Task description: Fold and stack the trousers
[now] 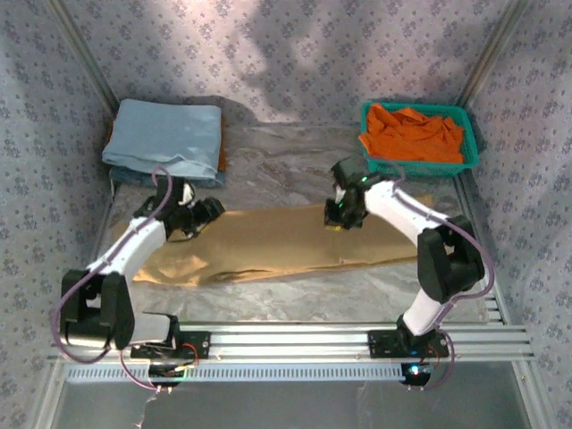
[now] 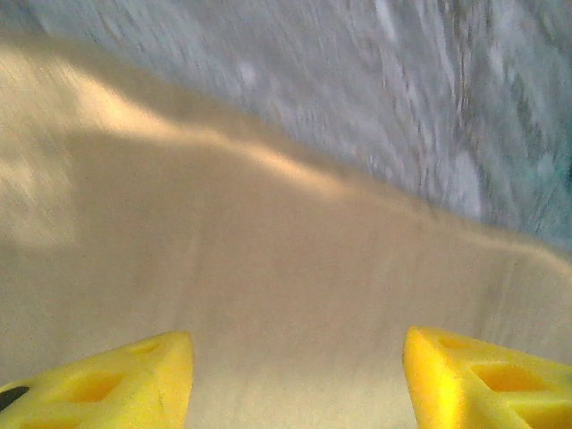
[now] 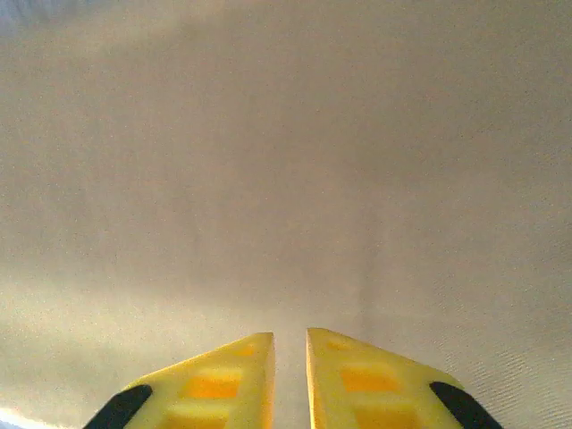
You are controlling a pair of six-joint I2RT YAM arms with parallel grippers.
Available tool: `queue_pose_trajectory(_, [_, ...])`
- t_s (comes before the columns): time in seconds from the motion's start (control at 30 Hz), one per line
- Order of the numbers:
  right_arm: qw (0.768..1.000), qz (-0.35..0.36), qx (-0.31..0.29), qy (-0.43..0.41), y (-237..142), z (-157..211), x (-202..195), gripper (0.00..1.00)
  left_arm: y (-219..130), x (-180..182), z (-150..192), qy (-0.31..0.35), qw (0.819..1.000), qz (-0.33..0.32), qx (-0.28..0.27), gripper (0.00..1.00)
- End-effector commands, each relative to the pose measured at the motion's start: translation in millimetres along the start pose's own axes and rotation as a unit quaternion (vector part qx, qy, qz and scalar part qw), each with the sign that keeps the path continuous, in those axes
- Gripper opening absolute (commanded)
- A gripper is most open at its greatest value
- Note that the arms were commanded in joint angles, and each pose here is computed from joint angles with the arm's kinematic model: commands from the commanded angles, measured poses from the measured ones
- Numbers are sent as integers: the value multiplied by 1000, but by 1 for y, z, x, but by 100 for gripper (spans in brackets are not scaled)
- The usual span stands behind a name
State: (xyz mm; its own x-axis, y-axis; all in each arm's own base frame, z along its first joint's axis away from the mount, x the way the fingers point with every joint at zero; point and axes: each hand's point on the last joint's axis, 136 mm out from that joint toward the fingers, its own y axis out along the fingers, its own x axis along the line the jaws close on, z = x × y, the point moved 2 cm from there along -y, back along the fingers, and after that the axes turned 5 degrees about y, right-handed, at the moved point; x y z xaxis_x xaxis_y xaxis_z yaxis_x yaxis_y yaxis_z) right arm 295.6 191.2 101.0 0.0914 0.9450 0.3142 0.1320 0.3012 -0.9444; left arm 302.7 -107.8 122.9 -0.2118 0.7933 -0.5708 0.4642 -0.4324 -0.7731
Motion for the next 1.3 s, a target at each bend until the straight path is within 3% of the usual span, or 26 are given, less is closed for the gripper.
queue_pose_trajectory(0.0, [998, 16, 63, 16, 28, 56, 0, 14, 13, 31, 66, -23, 994, -76, 71, 63])
queue_pose_trajectory(0.17, [993, 55, 99, 33, 61, 97, -30, 6, 14, 78, 106, -73, 989, -123, 49, 62])
queue_pose_trajectory(0.3, [989, 72, 118, 45, 80, 109, -47, 5, 13, 107, 114, -86, 984, -156, 27, 63])
queue_pose_trajectory(0.47, [991, 46, 113, 50, 55, 96, -40, 4, 12, 136, 111, -137, 976, -170, 26, 63])
queue_pose_trajectory(0.7, [995, -16, 46, 89, -9, 58, -54, 7, 3, 118, 80, -118, 983, -141, 1, 63])
queue_pose_trajectory(0.9, [985, 31, 57, 161, 9, 43, -113, 4, 2, 106, 69, -103, 987, -124, -2, 63])
queue_pose_trajectory(1.03, [966, 53, 67, 244, 17, 55, -161, 2, 3, 110, 71, -103, 987, -127, 0, 64])
queue_pose_trajectory(1.27, [940, 52, 64, 331, 9, 78, -198, 4, 5, 122, 79, -113, 985, -132, 2, 63])
